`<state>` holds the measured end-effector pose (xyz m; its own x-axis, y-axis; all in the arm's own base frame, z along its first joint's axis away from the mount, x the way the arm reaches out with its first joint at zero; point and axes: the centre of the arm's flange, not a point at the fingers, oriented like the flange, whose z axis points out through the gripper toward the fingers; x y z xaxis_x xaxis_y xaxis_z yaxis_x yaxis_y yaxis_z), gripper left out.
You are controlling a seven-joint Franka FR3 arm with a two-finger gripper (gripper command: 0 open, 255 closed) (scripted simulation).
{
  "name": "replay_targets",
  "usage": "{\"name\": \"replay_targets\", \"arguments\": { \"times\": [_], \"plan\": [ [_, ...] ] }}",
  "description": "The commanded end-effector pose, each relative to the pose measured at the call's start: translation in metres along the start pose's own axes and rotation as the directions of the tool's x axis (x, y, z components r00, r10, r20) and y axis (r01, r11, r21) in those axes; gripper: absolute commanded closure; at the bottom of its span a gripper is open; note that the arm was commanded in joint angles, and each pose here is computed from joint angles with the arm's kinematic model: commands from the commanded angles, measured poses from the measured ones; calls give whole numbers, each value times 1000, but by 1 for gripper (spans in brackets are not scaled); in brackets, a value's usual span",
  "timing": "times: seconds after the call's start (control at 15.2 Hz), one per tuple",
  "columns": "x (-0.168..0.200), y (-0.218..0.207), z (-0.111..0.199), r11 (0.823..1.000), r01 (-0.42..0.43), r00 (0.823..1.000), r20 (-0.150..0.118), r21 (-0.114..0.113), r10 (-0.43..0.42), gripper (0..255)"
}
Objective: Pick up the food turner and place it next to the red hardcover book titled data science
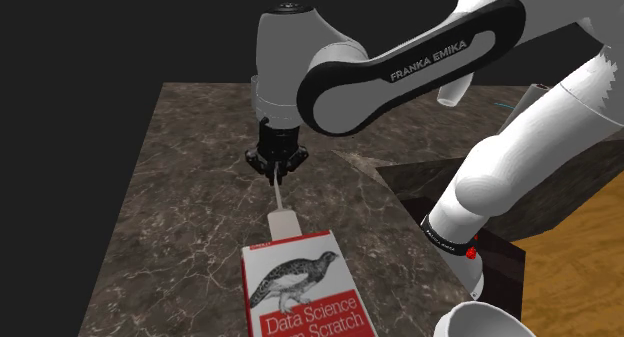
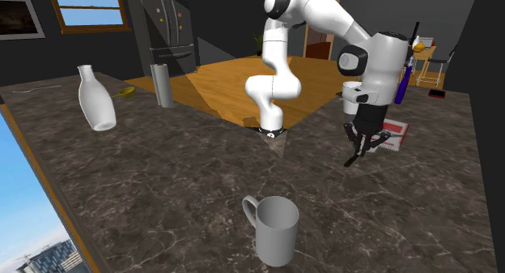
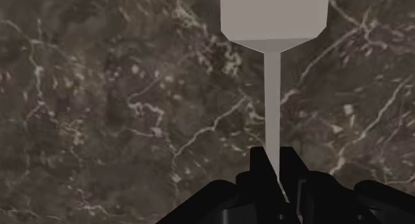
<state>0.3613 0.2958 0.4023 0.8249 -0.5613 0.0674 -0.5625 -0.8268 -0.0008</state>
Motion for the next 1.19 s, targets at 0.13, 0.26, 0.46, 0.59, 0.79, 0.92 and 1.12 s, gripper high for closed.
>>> {"name": "replay_targets", "arguments": {
  "times": [0.13,0.26,0.46,0.59,0.79,0.92,1.12],
  "plan": [
    [-3,-1,9,1000,2,1000,1,0,-2,255],
    [-3,-1,9,1000,2,1000,1,0,-2,255],
    [-3,-1,9,1000,2,1000,1,0,-2,255],
    [-3,-1,9,1000,2,1000,1,0,-2,0],
    [-3,-1,9,1000,2,1000,1,0,-2,0],
    [-3,-1,-4,1000,2,1000,1,0,-2,0],
    [-3,-1,-41,1000,2,1000,1,0,-2,0]
  ]
}}
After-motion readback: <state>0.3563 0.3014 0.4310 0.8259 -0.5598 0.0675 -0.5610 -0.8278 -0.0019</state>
